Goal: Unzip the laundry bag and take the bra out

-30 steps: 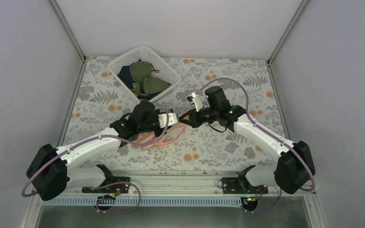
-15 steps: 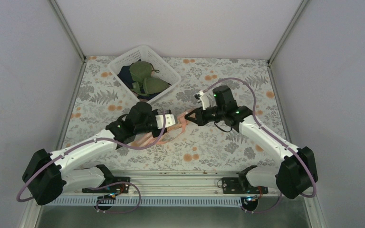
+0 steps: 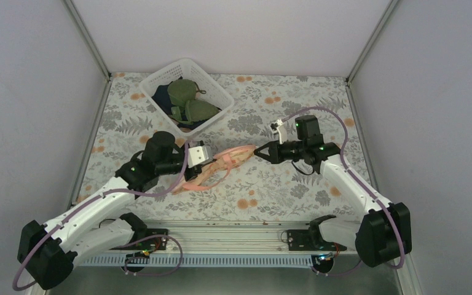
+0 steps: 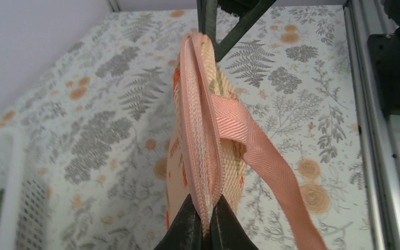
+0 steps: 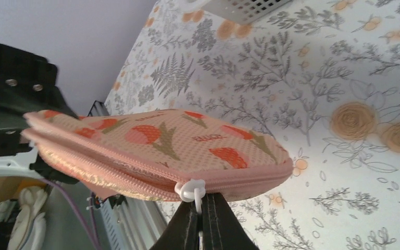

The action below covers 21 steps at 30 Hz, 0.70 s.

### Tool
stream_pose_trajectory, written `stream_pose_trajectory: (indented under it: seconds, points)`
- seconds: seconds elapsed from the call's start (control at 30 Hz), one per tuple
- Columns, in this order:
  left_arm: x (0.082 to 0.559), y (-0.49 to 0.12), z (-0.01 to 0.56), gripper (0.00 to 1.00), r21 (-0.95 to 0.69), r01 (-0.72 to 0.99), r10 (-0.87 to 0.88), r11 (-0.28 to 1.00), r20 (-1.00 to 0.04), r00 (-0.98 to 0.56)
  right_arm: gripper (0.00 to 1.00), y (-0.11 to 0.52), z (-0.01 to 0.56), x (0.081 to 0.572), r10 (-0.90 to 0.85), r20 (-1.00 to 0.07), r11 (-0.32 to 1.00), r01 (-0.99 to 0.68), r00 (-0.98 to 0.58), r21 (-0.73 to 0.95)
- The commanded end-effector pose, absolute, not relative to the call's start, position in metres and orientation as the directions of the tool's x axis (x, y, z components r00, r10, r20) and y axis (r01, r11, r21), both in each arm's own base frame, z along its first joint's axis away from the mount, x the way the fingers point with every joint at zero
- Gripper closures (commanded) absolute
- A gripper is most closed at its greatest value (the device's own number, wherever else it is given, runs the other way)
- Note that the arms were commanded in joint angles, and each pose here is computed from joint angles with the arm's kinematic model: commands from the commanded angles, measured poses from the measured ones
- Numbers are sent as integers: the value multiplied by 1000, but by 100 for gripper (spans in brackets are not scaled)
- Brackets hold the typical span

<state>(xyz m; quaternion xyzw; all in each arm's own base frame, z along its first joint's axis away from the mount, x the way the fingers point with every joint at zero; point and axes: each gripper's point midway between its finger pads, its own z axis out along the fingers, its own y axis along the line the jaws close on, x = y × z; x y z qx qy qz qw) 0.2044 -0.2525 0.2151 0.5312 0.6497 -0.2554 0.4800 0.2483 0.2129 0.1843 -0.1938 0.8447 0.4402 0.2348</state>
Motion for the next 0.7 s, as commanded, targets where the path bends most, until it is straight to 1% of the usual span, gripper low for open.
stream_pose_trajectory:
  seconds: [0.0, 0.07, 0.17, 0.2, 0.27, 0.4, 0.43, 0.47, 0.6, 0.67]
  points:
    - [191, -245, 205, 98, 57, 956, 396, 288, -916, -65, 96, 209, 175, 246, -118, -564, 549, -527, -817, 649]
    - [191, -242, 193, 98, 73, 957, 424, 279, -904, -55, 96, 220, 172, 236, -137, -554, 512, -537, -822, 670]
    - [205, -232, 173, 97, 125, 934, 495, 333, -867, -60, 96, 240, 175, 226, -160, -564, 466, -566, -810, 680]
    - [206, -230, 170, 93, 148, 933, 515, 328, -856, -46, 96, 246, 176, 223, -164, -565, 456, -570, -808, 683]
    - [202, -230, 168, 79, 172, 942, 542, 287, -840, -12, 96, 256, 180, 220, -162, -574, 429, -581, -803, 691]
    - [182, -238, 169, 46, 135, 975, 552, 177, -834, 15, 96, 272, 190, 216, -161, -586, 388, -597, -794, 702]
    - [178, -240, 169, 41, 120, 980, 557, 158, -830, 12, 96, 276, 191, 214, -167, -586, 378, -600, -793, 705]
    - [172, -244, 170, 34, 102, 986, 561, 134, -828, 9, 96, 280, 194, 213, -171, -587, 370, -604, -791, 706]
    - [149, -254, 186, 13, 38, 999, 547, 26, -837, 18, 96, 289, 202, 212, -170, -590, 365, -606, -789, 707]
    - [148, -262, 193, 8, 14, 999, 538, 42, -843, -11, 96, 290, 205, 212, -159, -585, 368, -597, -796, 713]
